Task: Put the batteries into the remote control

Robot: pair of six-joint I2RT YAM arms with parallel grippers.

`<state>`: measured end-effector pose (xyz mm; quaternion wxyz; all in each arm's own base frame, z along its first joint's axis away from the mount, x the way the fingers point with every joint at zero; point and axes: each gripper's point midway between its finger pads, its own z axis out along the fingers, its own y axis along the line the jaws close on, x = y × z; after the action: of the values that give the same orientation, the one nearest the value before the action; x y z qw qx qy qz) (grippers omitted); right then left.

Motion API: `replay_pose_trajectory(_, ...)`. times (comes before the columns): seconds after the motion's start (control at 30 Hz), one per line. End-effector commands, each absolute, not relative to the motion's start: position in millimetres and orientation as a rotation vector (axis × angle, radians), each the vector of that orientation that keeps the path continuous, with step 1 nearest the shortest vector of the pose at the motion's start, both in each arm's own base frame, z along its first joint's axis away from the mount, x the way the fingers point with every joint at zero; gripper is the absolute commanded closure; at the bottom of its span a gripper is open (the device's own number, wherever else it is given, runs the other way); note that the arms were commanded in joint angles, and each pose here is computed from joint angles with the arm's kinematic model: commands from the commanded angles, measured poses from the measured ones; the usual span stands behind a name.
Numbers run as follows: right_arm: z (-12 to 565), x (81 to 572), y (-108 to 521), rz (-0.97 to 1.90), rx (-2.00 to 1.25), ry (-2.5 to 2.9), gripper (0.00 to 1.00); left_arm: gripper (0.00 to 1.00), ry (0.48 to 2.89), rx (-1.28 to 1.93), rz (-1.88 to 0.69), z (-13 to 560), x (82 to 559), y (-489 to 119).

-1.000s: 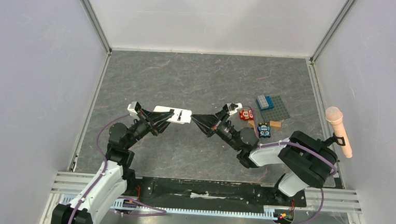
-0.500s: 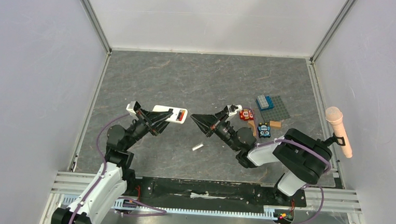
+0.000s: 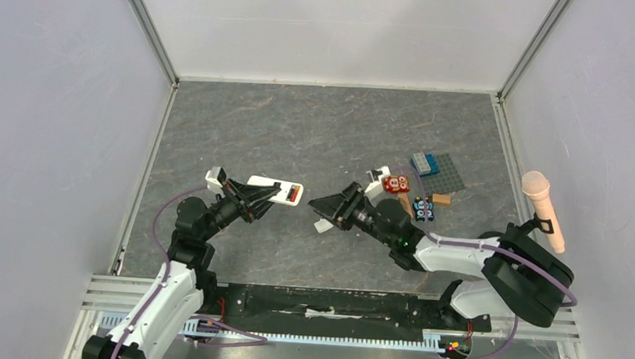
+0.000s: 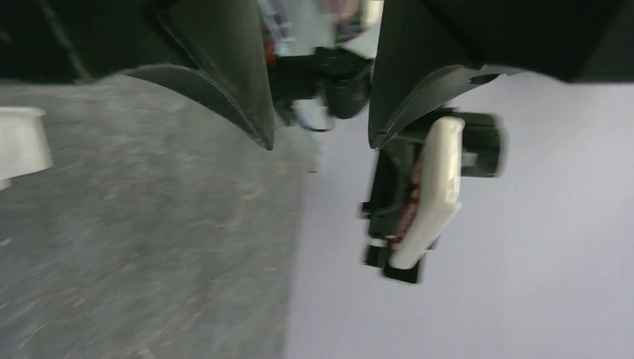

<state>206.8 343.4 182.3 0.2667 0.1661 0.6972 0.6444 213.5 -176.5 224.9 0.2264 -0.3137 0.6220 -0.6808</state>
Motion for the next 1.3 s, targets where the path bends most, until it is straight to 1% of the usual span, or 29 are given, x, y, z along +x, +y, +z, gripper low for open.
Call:
replay_pose_trajectory(0.0, 132.8, 223.0, 341.0, 1.175, 0.017, 2.143, 0.42, 0.98, 1.760, -0.768, -1.789, 214.2, 211.3, -176.7)
replay_pose_trajectory(0.13, 104.1, 232.2, 329.4, 0.882, -0.238, 2.231, 0.36, 0.98, 1.811, -0.760, -1.728, 202.5, 211.3, -176.2)
replay_pose_trajectory(0.23, 82.4, 236.7, 316.6, 0.695, -0.369, 2.295, 0.37, 0.98, 1.851, -0.764, -1.662, 192.6, 211.6, -173.9)
replay_pose_trajectory(0.27, 78.5, 236.7, 314.5, 0.657, -0.417, 2.306, 0.39, 0.98, 1.859, -0.761, -1.634, 190.5, 212.2, -172.5)
replay_pose_trajectory(0.37, 70.5, 230.7, 317.1, 0.629, -0.666, 2.267, 0.45, 0.98, 1.909, -0.771, -1.517, 178.4, 213.6, -165.8)
replay_pose_trajectory(0.43, 67.6, 227.3, 320.1, 0.612, -0.875, 2.196, 0.47, 0.98, 1.942, -0.774, -1.449, 173.4, 213.9, -161.7)
replay_pose_trajectory(0.5, 60.1, 225.5, 315.3, 0.546, -1.063, 2.147, 0.47, 0.98, 1.974, -0.780, -1.399, 167.8, 213.9, -158.8)
replay_pose_trajectory(0.67, 56.5, 232.2, 319.2, 0.465, -1.343, 2.014, 0.43, 0.98, 2.001, -0.784, -1.368, 162.1, 215.9, -157.9)
replay_pose_trajectory(0.8, 49.3, 233.7, 323.5, 0.437, -1.510, 1.967, 0.42, 0.98, 2.012, -0.795, -1.363, 157.6, 218.1, -157.9)
replay_pose_trajectory(0.9, 41.6, 232.2, 325.2, 0.428, -1.620, 1.949, 0.43, 0.98, 2.022, -0.800, -1.363, 154.6, 219.2, -158.7)
replay_pose_trajectory(1.07, 29.5, 230.5, 320.8, 0.396, -1.744, 1.973, 0.51, 0.98, 2.033, -0.801, -1.346, 151.3, 221.9, -157.6)
replay_pose_trajectory(1.27, 23.1, 227.0, 320.5, 0.413, -1.762, 1.985, 0.52, 0.98, 2.054, -0.794, -1.312, 146.9, 223.0, -155.7)
